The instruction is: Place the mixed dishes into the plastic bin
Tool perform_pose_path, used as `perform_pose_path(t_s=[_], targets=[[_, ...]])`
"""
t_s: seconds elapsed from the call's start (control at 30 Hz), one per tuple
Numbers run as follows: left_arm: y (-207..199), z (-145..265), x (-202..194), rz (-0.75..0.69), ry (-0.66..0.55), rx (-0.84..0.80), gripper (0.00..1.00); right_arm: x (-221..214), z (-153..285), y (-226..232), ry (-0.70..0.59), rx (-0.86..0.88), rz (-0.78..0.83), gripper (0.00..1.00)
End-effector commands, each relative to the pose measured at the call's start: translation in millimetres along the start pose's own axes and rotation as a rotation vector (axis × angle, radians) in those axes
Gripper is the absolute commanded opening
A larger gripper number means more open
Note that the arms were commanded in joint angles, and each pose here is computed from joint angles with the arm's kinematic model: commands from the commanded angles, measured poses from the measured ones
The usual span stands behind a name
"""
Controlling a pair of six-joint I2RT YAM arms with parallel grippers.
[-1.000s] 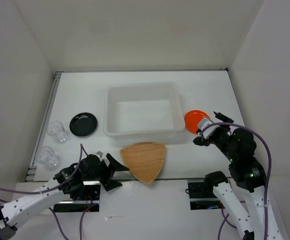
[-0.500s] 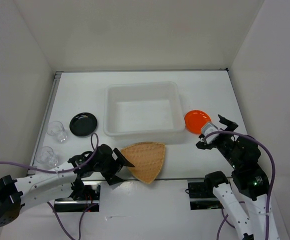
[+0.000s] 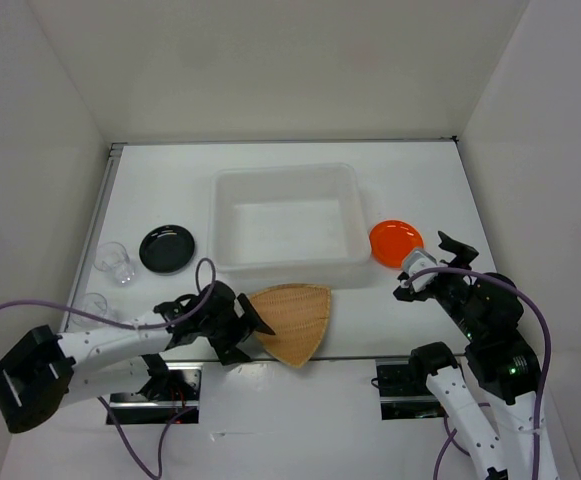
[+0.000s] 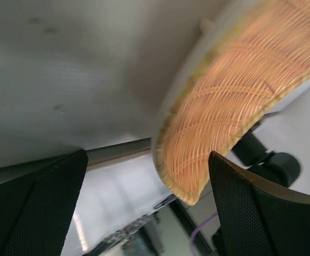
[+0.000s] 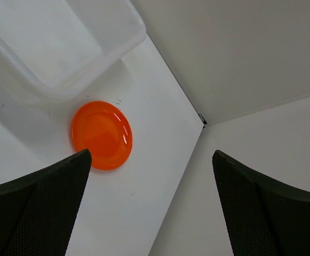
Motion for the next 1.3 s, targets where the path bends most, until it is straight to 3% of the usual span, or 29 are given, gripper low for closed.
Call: perform_pose_path(t_s=[0.0,0.3,0.4,0.6,0.77,0.8,0.83,0.93,1.2,1.27], targets=[[-14.7,-6.0,-5.7,-0.123,0.049,0.007,1.00,6.1,7.4,-9.3,-0.011,-0.030,0.013,0.98],[-27.6,-19.1,-5.6,-0.210,0.070,0.029,1.00,2.0,12.3,-2.5,0.003,-0.010,0.010,0.98],[-30.6,-19.1,0.7,-0.214,0.023,0.018,1.00,2.4,16.8,-4.7,-0.001,-0.031,0.013,0.98],[-47.6,-16.7,-2.1,-0.205,0.008,-0.032,0.85,0.8,19.3,-4.4,0.006,-0.036,0.012,0.98],[-47.4,-16.8,2.0,-0.202,-0.019,-0.020,0.67,0.6,19.3,-4.5,0.001,-0.044,0.023,0.98],[-47.6,-17.1,3.4,-0.201,-0.028,-0.020,0.59,0.6,19.3,-4.5,0.001,-0.044,0.023,0.98],[-47.6,-17.1,3.5,-0.201,-0.029,-0.020,0.59,0.5,19.3,-4.9,0.001,-0.044,0.032,0.98],[-43.3,-17.8,7.4,-0.187,-0.051,0.002,0.26,-2.0,19.8,-3.7,0.009,-0.049,0.032,0.98],[-40.6,-12.7,11.7,-0.152,-0.088,-0.007,0.00,-4.0,22.4,-0.4,0.009,-0.049,0.032,0.98],[-40.4,-8.8,10.7,-0.152,-0.088,-0.010,0.00,-5.2,22.5,1.3,0.014,-0.042,0.031,0.98]])
Point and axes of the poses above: each gripper's point midway between its finger pads, its own z axis back along the fingers, its own y axis along the line the jaws close on, x = y × z, the point moved 2 cm from there along z, back along the fingers, and after that the axes turned 5 degrees about z, right-handed, at the moved point
